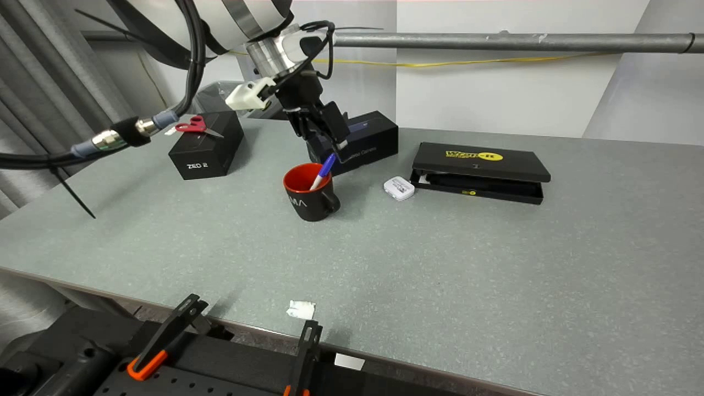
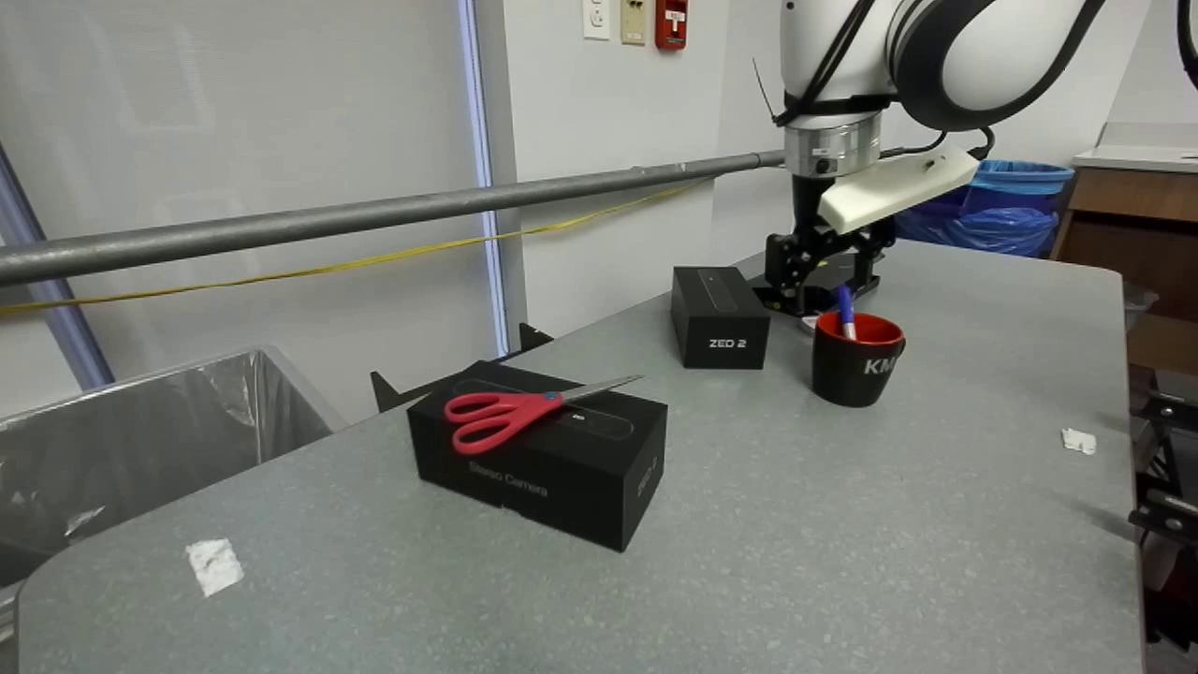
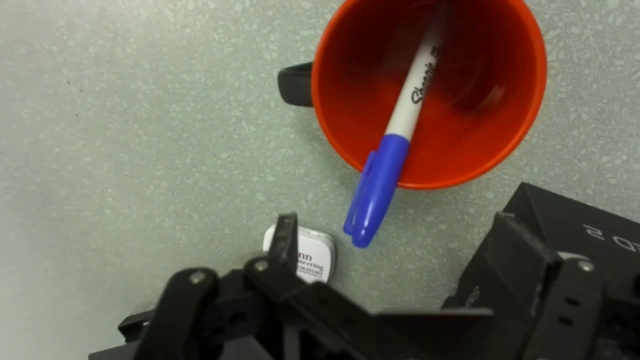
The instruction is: Remove the marker from the mug and put it on the table
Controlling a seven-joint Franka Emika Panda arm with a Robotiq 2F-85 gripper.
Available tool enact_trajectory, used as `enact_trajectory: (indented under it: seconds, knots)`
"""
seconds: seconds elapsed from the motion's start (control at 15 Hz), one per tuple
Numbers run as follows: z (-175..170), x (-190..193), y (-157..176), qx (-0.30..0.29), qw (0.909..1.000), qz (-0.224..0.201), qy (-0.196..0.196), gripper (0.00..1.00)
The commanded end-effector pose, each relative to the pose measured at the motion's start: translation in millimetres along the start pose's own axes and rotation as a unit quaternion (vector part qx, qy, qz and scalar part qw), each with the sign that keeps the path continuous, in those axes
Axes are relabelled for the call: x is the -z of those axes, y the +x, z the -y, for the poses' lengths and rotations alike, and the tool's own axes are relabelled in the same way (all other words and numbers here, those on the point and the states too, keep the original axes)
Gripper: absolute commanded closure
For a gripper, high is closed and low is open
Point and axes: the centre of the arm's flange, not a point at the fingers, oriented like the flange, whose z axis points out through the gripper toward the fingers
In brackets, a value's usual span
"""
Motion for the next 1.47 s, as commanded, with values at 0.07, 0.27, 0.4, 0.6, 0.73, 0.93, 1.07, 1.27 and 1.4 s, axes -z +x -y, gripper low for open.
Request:
enact_trajectory:
  seconds: [0.07,0.27,0.4,0.6,0.73,0.93,1.07,1.27,1.4]
  knots:
    - [-0.8,3.7,-4.7,-0.020,0.9997,-0.005,-0.010,0.00]
    - [-3.4,2.7,-4.9,-0.029,0.9995,-0.003,-0.010,0.07]
    - [-4.9,1.3,-4.7,-0.035,0.9994,0.000,-0.008,0.32]
    - [-6.5,3.1,-4.0,-0.040,0.9991,0.006,-0.005,0.48]
    - [-7.2,4.5,-3.1,-0.044,0.9990,0.008,-0.004,0.65]
    - [-9.1,7.0,-1.9,-0.047,0.9988,0.007,-0.003,0.89]
    - [-12.2,10.5,0.0,-0.052,0.9986,0.005,0.000,1.00]
    - [-23.3,26.1,3.7,-0.064,0.9979,-0.005,0.015,0.97]
    - [-39.8,50.2,4.7,-0.072,0.9965,-0.016,0.038,0.97]
